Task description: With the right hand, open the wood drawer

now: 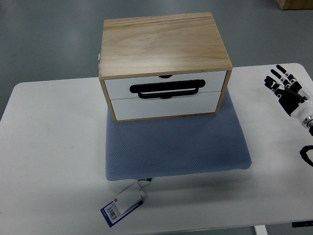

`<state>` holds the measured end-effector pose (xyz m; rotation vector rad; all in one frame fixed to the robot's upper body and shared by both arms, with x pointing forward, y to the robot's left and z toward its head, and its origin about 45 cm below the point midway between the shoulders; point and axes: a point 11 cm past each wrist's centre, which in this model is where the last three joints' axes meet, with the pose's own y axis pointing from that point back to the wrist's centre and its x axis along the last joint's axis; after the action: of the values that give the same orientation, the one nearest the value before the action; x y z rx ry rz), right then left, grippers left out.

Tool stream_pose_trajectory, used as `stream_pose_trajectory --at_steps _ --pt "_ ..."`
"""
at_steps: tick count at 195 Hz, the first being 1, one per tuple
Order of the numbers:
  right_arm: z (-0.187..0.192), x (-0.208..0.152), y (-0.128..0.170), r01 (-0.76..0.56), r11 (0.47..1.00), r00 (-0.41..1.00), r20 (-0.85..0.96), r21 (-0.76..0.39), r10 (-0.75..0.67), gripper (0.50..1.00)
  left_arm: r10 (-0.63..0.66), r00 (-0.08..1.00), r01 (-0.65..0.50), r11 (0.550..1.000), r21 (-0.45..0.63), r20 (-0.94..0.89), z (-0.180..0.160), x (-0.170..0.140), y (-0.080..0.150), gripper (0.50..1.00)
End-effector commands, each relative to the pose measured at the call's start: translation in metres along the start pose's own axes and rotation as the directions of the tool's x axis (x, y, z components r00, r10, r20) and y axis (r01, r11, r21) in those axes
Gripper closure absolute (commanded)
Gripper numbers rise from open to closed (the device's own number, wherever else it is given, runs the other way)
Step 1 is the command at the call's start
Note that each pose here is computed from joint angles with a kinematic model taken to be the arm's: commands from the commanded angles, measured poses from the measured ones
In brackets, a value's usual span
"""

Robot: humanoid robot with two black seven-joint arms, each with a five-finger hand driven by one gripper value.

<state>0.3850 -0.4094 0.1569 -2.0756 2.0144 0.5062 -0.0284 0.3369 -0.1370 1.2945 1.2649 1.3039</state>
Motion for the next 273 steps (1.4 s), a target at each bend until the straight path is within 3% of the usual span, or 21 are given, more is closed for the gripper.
stream_pose_trajectory --at_steps 1,88,133,134,153,162,163,179,189,190,202,262,272,273 --pt "-0.007 0.003 -0.001 -0.002 1.0 1.0 -0.009 0.009 0.002 0.57 0.0 1.0 0.0 1.0 0.0 0.001 0.0 0.0 0.0 0.5" --pt "-0.015 0.005 -0.002 -0.001 1.0 1.0 -0.027 0.015 0.001 0.57 0.0 1.0 0.0 1.0 0.0 0.001 0.0 0.0 0.0 0.5" --pt "-0.065 0.012 -0.011 0.006 0.997 0.995 -0.102 0.083 0.003 0.572 0.0 1.0 0.0 1.0 0.0 0.001 0.0 0.0 0.0 0.5" --pt "-0.08 0.012 -0.014 0.015 0.995 0.992 -0.122 0.102 -0.002 0.57 0.0 1.0 0.0 1.0 0.0 0.001 0.0 0.0 0.0 0.5" --pt "-0.12 0.009 -0.018 0.062 0.986 0.984 -0.177 0.154 -0.034 0.57 0.0 1.0 0.0 1.0 0.0 0.001 0.0 0.0 0.0 0.5" --pt "-0.12 0.009 -0.018 0.062 0.986 0.984 -0.177 0.154 -0.034 0.57 0.0 1.0 0.0 1.0 0.0 0.001 0.0 0.0 0.0 0.5" --pt "-0.14 0.002 -0.021 0.103 0.979 0.976 -0.209 0.174 -0.066 0.572 0.0 1.0 0.0 1.0 0.0 0.001 0.0 0.0 0.0 0.5" --pt "-0.172 -0.013 -0.023 0.185 0.963 0.951 -0.281 0.193 -0.127 0.572 0.0 1.0 0.0 1.0 0.0 0.001 0.0 0.0 0.0 0.5" --pt "-0.172 -0.013 -0.023 0.185 0.963 0.951 -0.281 0.193 -0.127 0.572 0.0 1.0 0.0 1.0 0.0 0.001 0.0 0.0 0.0 0.5" --pt "-0.192 -0.023 -0.022 0.238 0.951 0.928 -0.335 0.2 -0.162 0.572 0.0 1.0 0.0 1.0 0.0 -0.001 0.0 0.0 0.0 0.5" --pt "-0.213 -0.041 -0.021 0.304 0.93 0.896 -0.394 0.206 -0.206 0.572 0.0 1.0 0.0 1.0 0.0 0.001 0.0 0.0 0.0 0.5" --pt "-0.262 -0.133 -0.007 0.565 0.812 0.695 -0.616 0.147 -0.372 0.572 0.0 1.0 0.0 1.0 -0.001 0.001 0.001 0.0 0.0 0.5" --pt "-0.262 -0.133 -0.007 0.565 0.812 0.695 -0.616 0.147 -0.372 0.572 0.0 1.0 0.0 1.0 -0.001 0.001 0.001 0.0 0.0 0.5" --pt "-0.261 -0.146 -0.005 0.596 0.793 0.661 -0.638 0.126 -0.395 0.572 0.0 1.0 0.0 1.0 0.0 0.001 0.0 0.0 0.0 0.5"
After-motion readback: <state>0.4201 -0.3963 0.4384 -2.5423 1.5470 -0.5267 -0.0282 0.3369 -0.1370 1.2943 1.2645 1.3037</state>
